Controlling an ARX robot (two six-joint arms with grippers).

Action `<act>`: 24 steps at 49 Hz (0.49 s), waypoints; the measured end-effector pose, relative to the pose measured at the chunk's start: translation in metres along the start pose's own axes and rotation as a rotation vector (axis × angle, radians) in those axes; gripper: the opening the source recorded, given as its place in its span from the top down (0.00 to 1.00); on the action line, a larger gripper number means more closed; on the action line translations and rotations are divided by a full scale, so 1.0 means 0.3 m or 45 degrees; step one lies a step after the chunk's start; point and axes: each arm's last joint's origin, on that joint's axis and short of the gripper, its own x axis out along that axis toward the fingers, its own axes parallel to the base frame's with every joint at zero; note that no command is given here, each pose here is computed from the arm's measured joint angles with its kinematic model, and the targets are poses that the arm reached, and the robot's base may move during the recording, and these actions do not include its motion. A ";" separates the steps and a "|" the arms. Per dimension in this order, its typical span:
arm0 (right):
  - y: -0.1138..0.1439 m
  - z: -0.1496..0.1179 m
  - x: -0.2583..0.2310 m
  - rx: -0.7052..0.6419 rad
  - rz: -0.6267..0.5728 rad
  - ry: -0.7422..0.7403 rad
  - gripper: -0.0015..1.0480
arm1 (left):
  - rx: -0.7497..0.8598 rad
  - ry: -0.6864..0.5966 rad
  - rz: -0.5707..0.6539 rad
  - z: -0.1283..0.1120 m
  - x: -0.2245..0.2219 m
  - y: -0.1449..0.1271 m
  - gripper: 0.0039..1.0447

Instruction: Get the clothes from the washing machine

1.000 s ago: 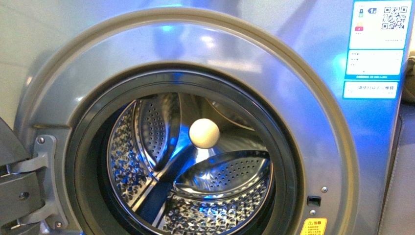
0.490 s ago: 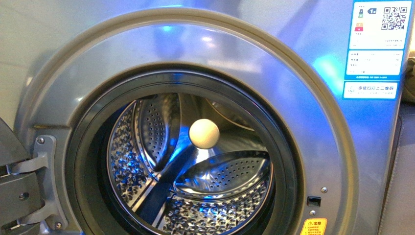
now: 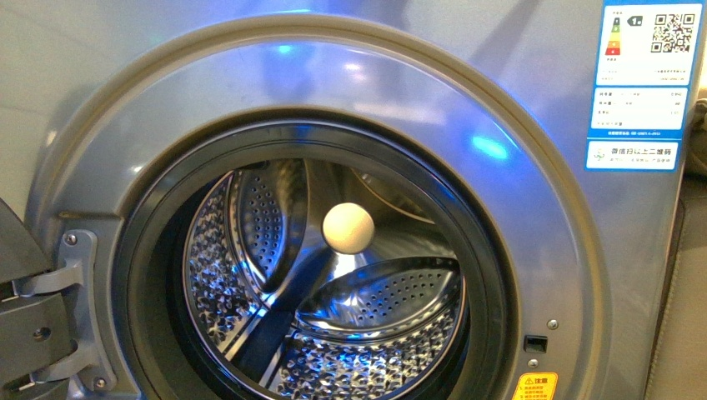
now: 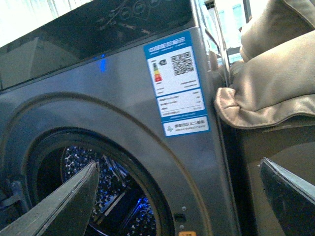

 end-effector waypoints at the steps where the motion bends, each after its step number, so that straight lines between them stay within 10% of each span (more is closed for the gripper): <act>1: 0.011 -0.007 -0.006 -0.013 -0.029 0.023 0.10 | 0.000 0.000 0.000 0.000 0.000 0.000 0.06; 10: 0.024 -0.095 -0.071 -0.245 -0.287 0.386 0.38 | 0.000 0.000 0.001 0.000 0.000 0.000 0.06; 24: -0.037 -0.144 -0.105 -0.306 -0.274 0.409 0.90 | -0.021 0.037 0.117 0.009 -0.006 -0.001 0.06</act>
